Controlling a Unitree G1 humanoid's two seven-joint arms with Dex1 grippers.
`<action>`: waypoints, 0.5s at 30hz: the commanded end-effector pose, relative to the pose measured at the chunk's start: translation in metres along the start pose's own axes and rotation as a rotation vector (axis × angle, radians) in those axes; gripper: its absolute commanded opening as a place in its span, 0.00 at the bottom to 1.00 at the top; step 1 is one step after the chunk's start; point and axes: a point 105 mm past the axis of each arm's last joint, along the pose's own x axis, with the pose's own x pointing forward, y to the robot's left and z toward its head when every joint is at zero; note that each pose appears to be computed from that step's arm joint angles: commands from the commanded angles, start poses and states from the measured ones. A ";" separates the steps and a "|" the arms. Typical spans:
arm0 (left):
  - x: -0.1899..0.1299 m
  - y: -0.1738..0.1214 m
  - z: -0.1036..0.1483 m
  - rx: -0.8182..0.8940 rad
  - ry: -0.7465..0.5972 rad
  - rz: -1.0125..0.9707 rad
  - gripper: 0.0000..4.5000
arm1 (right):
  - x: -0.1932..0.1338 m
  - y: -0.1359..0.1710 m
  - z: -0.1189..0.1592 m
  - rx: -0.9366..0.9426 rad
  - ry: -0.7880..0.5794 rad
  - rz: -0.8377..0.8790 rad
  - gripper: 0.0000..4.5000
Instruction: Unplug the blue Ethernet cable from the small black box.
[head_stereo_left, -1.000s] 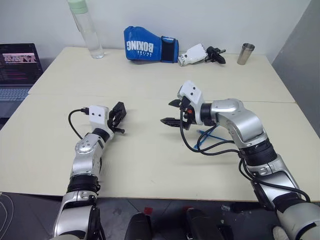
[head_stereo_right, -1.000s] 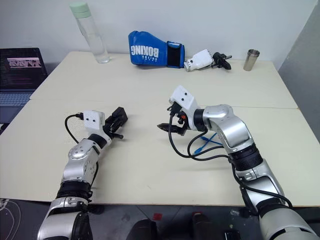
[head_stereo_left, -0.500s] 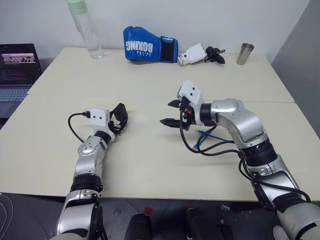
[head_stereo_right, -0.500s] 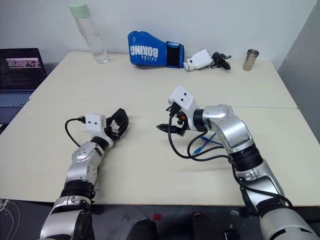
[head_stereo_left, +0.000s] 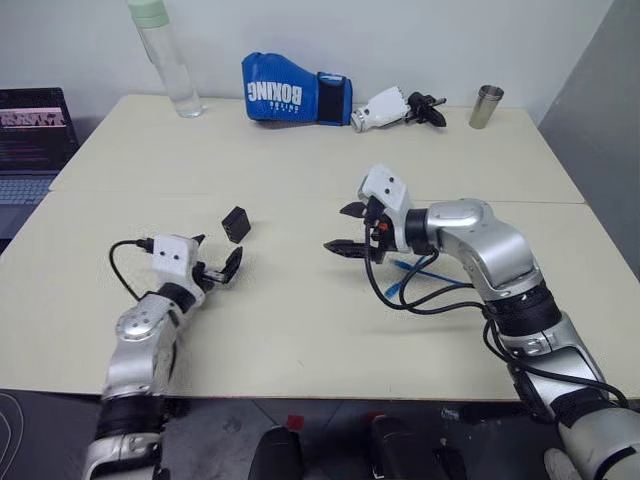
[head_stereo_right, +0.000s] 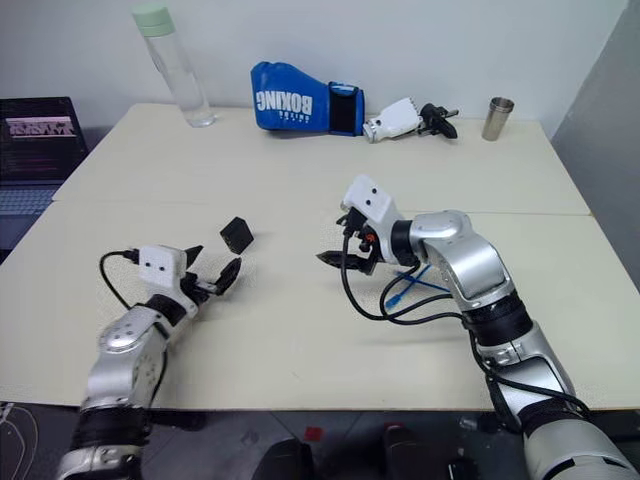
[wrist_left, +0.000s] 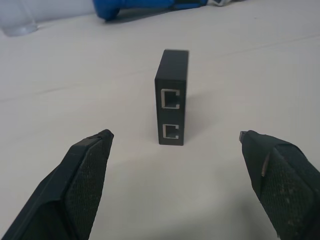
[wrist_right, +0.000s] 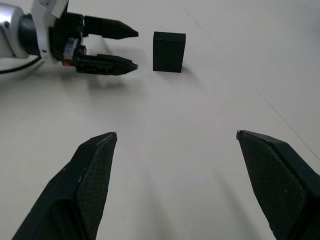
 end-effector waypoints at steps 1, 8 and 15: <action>-0.009 0.001 0.041 0.080 -0.012 -0.098 0.96 | -0.027 0.007 0.012 -0.036 -0.072 0.030 0.90; -0.032 -0.009 0.075 0.129 0.075 -0.286 0.96 | -0.076 0.017 -0.009 -0.038 -0.098 0.030 0.90; -0.039 -0.007 0.087 0.105 0.102 -0.359 0.96 | -0.107 0.005 -0.020 -0.019 -0.049 -0.038 0.90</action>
